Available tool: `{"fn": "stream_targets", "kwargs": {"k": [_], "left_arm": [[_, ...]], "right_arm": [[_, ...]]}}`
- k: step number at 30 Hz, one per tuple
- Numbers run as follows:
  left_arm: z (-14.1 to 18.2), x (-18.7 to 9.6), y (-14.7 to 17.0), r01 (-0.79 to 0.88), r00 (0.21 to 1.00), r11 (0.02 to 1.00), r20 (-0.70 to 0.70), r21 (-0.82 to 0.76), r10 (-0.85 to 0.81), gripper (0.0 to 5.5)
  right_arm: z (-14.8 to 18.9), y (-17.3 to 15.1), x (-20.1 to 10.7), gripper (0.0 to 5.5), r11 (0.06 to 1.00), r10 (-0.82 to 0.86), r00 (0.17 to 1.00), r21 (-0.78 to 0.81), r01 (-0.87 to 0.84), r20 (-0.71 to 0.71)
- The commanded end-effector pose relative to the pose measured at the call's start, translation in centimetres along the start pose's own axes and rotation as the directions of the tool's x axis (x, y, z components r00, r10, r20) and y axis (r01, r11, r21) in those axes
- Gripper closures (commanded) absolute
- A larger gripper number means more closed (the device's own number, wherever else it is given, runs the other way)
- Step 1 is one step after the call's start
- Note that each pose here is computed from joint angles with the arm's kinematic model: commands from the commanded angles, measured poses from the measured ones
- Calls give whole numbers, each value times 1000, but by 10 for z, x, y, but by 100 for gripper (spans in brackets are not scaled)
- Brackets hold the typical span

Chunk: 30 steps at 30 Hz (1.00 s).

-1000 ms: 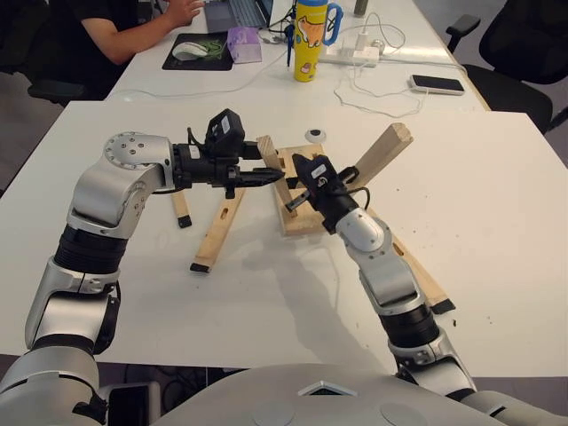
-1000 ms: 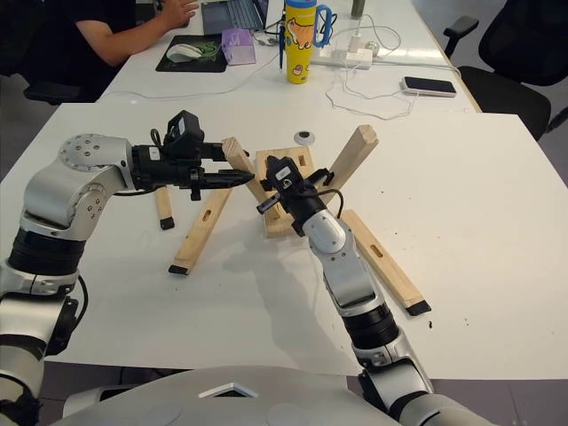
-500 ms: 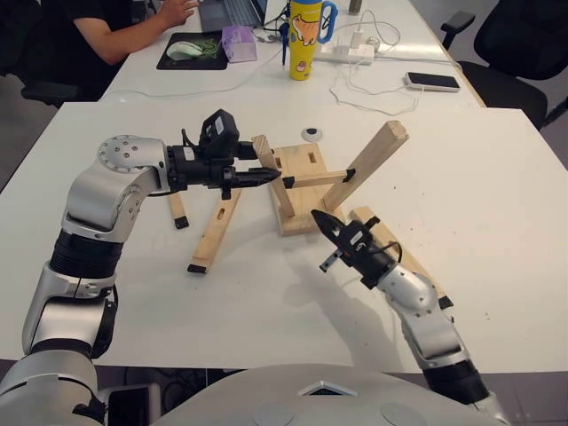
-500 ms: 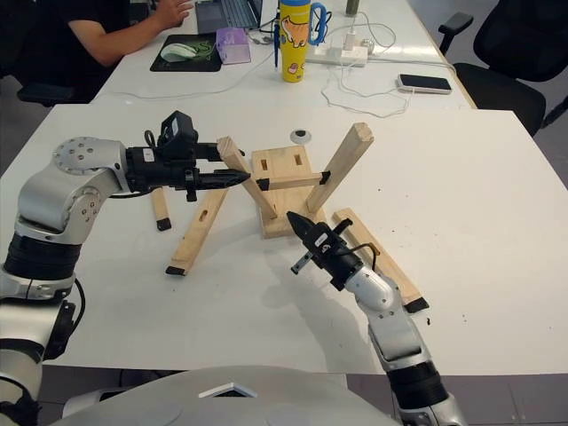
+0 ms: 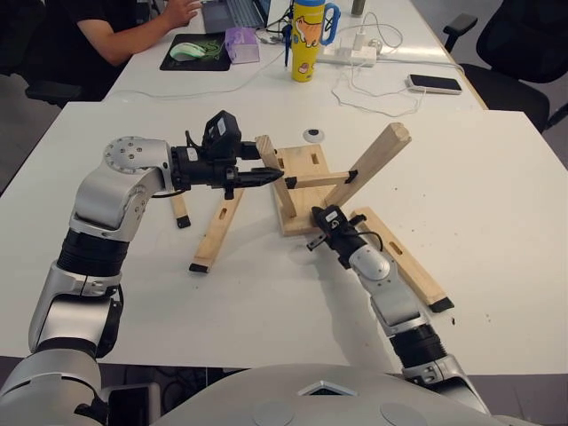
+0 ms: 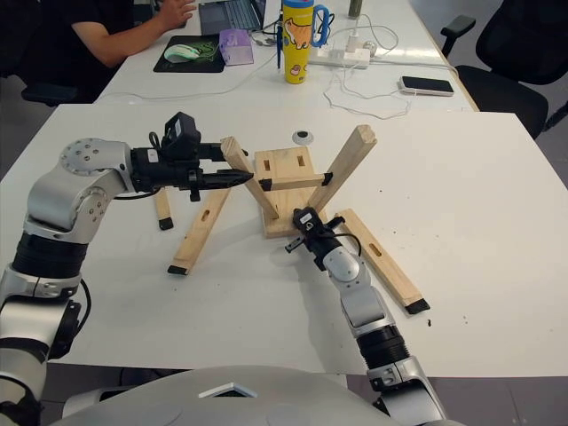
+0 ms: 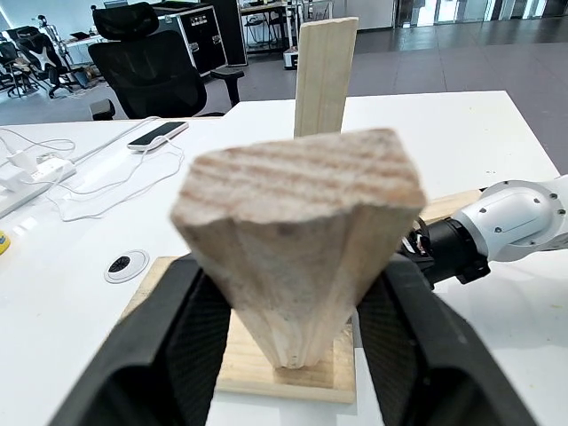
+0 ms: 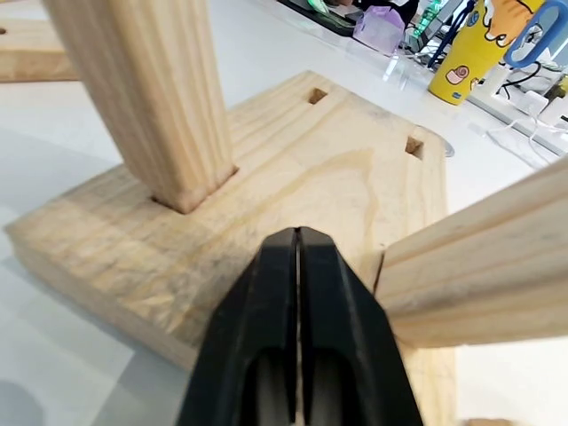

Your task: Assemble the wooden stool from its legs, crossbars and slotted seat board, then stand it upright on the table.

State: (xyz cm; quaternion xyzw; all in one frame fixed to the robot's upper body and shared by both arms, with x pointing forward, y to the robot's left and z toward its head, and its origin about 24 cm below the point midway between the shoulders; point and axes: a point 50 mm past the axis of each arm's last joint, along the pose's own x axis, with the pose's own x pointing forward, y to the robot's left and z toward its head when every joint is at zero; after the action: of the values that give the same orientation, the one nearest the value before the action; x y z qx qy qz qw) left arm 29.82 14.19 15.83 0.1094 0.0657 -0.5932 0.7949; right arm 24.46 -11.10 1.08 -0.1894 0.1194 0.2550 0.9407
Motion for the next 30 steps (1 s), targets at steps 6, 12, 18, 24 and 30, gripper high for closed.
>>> {"fn": "stream_targets", "kwargs": {"k": [6, 12, 18, 24, 30], "left_arm": [[-44, 1, -2, -153, 988, 982, 11, -112, 155, 312], [-12, -37, 1, -208, 954, 964, 185, -162, 237, 225], [38, -96, 0, -240, 886, 949, 354, -205, 300, 225], [128, -81, 15, -203, 576, 946, 751, -251, 323, 347], [194, -87, 2, -165, 341, 967, 909, -194, 240, 442]], "right_arm": [[-57, 33, -16, 550, 981, 193, 927, 90, -173, -321], [-59, 30, -16, 550, 986, 156, 929, 112, -125, -336], [-60, 26, -16, 550, 989, 122, 933, 116, -87, -339], [-61, 26, -13, 550, 988, 136, 933, 113, -103, -334], [-60, 28, -10, 550, 986, 155, 931, 116, -123, -332]]}}
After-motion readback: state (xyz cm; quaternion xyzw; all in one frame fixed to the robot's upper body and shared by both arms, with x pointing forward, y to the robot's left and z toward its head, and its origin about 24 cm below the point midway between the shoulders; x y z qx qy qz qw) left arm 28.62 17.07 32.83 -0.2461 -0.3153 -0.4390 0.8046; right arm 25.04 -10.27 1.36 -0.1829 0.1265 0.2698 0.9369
